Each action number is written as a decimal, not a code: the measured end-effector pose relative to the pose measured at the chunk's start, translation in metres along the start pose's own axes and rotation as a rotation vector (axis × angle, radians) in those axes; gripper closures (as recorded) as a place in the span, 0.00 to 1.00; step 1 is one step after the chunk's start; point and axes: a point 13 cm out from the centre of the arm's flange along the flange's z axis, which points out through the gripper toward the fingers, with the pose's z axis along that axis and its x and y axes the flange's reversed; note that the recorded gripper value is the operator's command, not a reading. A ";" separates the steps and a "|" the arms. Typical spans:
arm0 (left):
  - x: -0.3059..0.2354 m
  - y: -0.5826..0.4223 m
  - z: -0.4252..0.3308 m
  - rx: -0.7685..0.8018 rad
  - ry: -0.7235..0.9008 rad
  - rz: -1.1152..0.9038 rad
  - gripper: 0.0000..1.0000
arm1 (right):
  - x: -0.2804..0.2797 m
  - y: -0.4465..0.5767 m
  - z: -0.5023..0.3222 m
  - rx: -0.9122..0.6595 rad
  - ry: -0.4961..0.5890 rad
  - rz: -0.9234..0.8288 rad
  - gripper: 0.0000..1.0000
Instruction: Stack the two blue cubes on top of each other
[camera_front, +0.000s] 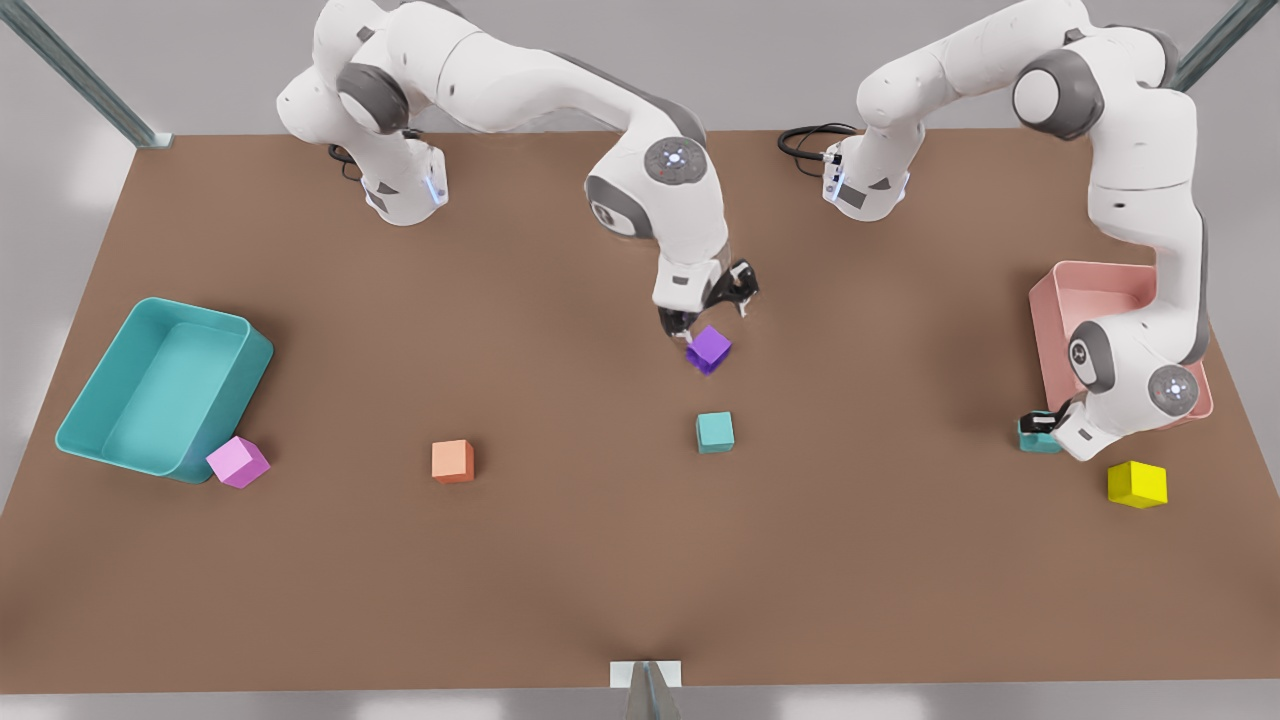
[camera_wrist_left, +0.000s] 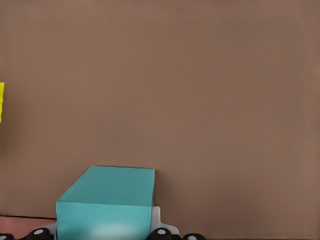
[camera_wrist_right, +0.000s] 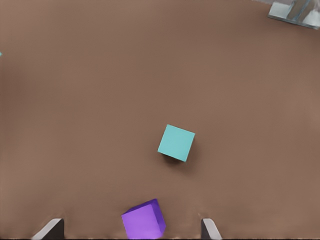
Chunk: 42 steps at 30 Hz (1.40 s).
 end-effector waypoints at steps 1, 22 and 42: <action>-0.005 -0.008 -0.014 -0.002 -0.009 0.008 0.33 | 0.029 -0.039 -0.056 0.040 0.020 0.014 0.00; -0.001 -0.585 -0.146 0.091 0.019 0.265 0.32 | 0.282 -0.607 0.072 0.232 0.336 0.660 0.00; -0.019 -0.605 -0.081 0.049 0.009 -0.117 0.00 | 0.273 -0.601 0.072 0.209 0.334 0.506 0.00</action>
